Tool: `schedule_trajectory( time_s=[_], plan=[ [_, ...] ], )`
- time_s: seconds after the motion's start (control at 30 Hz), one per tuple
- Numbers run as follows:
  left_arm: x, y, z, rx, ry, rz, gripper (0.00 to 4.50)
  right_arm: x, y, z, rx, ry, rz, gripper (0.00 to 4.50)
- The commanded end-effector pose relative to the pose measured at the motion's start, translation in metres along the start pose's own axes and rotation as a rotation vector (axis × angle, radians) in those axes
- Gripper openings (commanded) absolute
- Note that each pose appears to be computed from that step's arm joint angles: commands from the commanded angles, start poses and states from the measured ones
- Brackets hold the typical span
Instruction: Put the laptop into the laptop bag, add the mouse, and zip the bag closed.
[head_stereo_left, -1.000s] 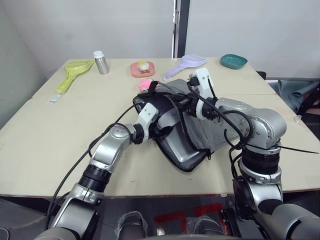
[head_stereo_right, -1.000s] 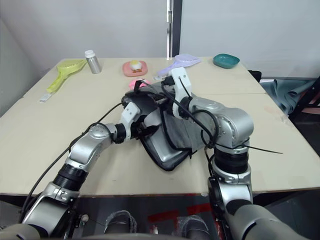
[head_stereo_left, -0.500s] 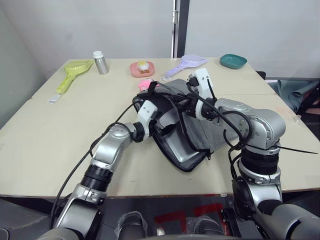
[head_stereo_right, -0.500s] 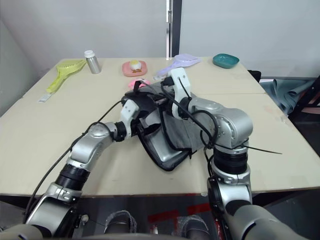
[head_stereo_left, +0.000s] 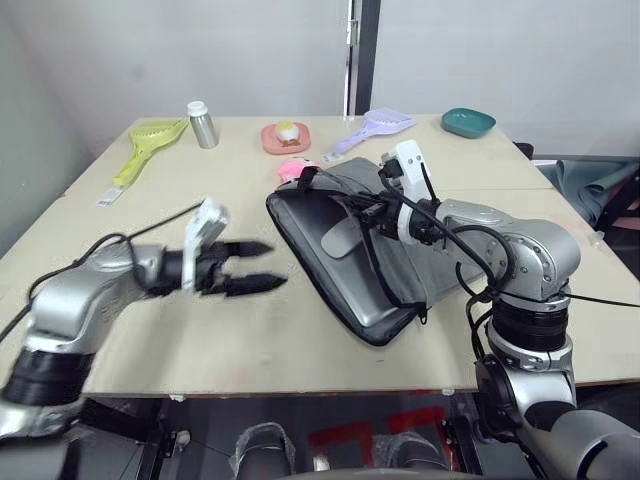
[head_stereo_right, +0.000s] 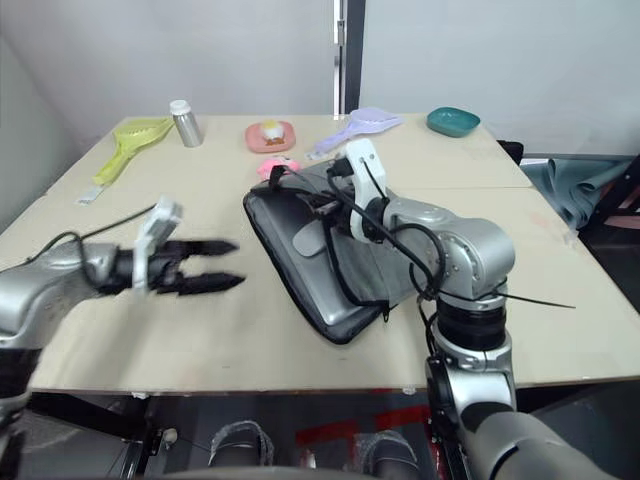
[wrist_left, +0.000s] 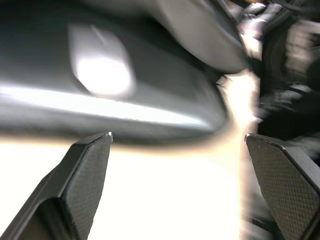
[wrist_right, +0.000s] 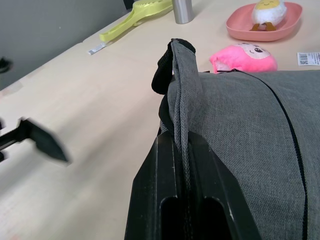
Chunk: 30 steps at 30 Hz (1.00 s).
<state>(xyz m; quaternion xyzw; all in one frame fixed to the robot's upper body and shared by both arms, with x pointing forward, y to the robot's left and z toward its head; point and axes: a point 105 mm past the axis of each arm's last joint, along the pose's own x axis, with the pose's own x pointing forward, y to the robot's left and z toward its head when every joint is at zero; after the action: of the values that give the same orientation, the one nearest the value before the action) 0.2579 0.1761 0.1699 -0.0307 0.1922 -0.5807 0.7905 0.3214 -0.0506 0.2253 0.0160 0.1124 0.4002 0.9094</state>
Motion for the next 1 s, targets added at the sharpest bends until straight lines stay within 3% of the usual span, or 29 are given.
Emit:
schedule_trajectory(
  time_s=[0.03,0.33,0.53,0.67,0.83,1.0],
  plan=[
    [-0.036,0.009,0.012,-0.028,-0.058,0.060,4.47,-0.005,0.016,0.009,-0.052,-0.053,0.075,0.00],
    [-0.091,0.024,0.014,0.032,-0.067,0.159,4.47,-0.024,0.037,-0.024,-0.221,0.092,0.309,0.00],
    [-0.116,0.026,0.015,0.060,-0.034,0.192,4.47,-0.037,0.027,-0.031,-0.325,0.145,0.403,0.00],
    [-0.128,0.022,0.025,0.109,-0.023,0.213,4.47,-0.056,0.030,-0.041,-0.376,0.208,0.529,0.00],
    [-0.133,0.008,0.035,0.177,0.003,0.208,4.47,-0.060,0.025,-0.047,-0.385,0.232,0.547,0.00],
    [-0.120,0.002,0.026,0.240,0.095,0.160,4.50,-0.060,0.022,-0.055,-0.323,0.278,0.576,1.75]
  ],
)
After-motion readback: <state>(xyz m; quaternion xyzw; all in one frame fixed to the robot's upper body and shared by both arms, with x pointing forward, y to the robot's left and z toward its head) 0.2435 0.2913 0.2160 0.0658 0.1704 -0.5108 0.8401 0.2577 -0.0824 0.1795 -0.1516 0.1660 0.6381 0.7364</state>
